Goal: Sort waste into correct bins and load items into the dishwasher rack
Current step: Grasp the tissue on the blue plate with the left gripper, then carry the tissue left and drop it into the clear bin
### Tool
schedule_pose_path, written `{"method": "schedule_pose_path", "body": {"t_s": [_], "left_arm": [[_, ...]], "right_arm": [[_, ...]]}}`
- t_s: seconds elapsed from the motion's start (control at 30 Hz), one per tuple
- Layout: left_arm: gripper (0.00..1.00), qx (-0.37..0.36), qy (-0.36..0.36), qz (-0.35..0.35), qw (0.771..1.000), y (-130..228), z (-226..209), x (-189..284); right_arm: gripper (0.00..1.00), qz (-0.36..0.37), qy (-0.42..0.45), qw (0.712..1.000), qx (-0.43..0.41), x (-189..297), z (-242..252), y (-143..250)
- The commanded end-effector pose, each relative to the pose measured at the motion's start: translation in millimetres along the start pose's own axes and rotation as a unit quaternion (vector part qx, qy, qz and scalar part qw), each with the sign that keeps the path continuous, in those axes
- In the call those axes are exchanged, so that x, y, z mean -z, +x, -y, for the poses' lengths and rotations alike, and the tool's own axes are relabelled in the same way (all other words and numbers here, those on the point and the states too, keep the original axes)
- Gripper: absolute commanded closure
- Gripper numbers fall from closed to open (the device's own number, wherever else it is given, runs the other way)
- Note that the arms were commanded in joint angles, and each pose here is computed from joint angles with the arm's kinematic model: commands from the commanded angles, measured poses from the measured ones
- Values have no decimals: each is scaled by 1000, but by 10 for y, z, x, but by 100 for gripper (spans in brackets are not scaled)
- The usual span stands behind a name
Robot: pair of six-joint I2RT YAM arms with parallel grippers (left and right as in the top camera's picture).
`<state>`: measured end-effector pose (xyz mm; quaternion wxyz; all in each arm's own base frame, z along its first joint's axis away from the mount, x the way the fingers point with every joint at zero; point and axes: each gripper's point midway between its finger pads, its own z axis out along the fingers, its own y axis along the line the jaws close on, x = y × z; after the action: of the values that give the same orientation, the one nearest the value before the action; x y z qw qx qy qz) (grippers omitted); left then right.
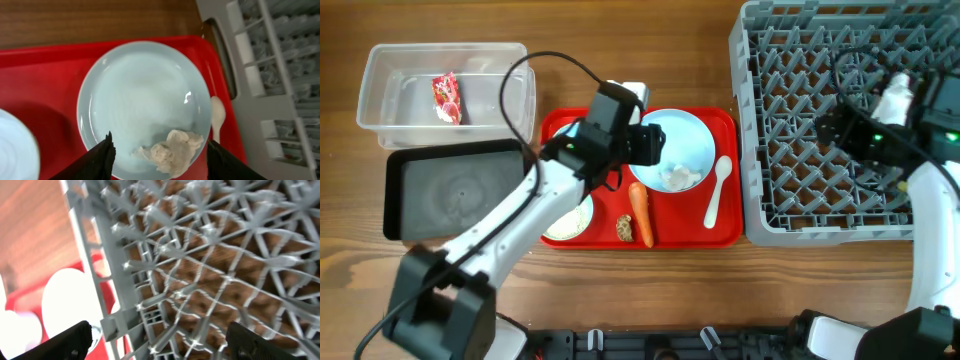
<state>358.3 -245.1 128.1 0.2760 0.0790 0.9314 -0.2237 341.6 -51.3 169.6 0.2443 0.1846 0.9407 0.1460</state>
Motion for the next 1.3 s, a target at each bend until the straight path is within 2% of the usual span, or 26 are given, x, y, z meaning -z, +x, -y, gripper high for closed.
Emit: {"method": "schedule_pose_path", "body": {"t_s": [0.0,0.27,0.57,0.7,0.77,0.8,0.83,0.87,0.9,1.07,1.27], "left_arm": [[40,-25,-13,-32,999,206,33,-254],[39,-74,-11,-87,993,630,171,-614],[42,-87,-12,-106,991,830,202,-853],[54,-86,-18,-118,989,898,160,-877],[66,-85,-19,-120,989,909,153,-874],[74,-86,-21,-120,989,906,149,-873],[87,-86,-21,-119,989,904,146,-873],[93,-86,-23,-118,989,897,139,-874],[96,-85,-31,-113,989,866,105,-869],[96,-73,-44,-76,993,598,14,-721],[96,-28,-46,35,998,-183,-211,-54]], "right_arm": [[11,6,25,999,37,4,-68,-7],[11,5,25,999,39,-1,-84,0],[11,4,25,999,40,-3,-83,2],[11,4,25,999,39,-3,-83,2],[11,4,25,999,39,-3,-84,3],[11,4,25,999,39,-3,-84,3],[11,4,25,999,39,-3,-84,3],[11,4,25,999,39,-3,-84,3],[11,4,25,999,39,-3,-84,3],[11,4,25,999,40,-3,-84,3],[10,4,25,999,40,-3,-83,2]]}}
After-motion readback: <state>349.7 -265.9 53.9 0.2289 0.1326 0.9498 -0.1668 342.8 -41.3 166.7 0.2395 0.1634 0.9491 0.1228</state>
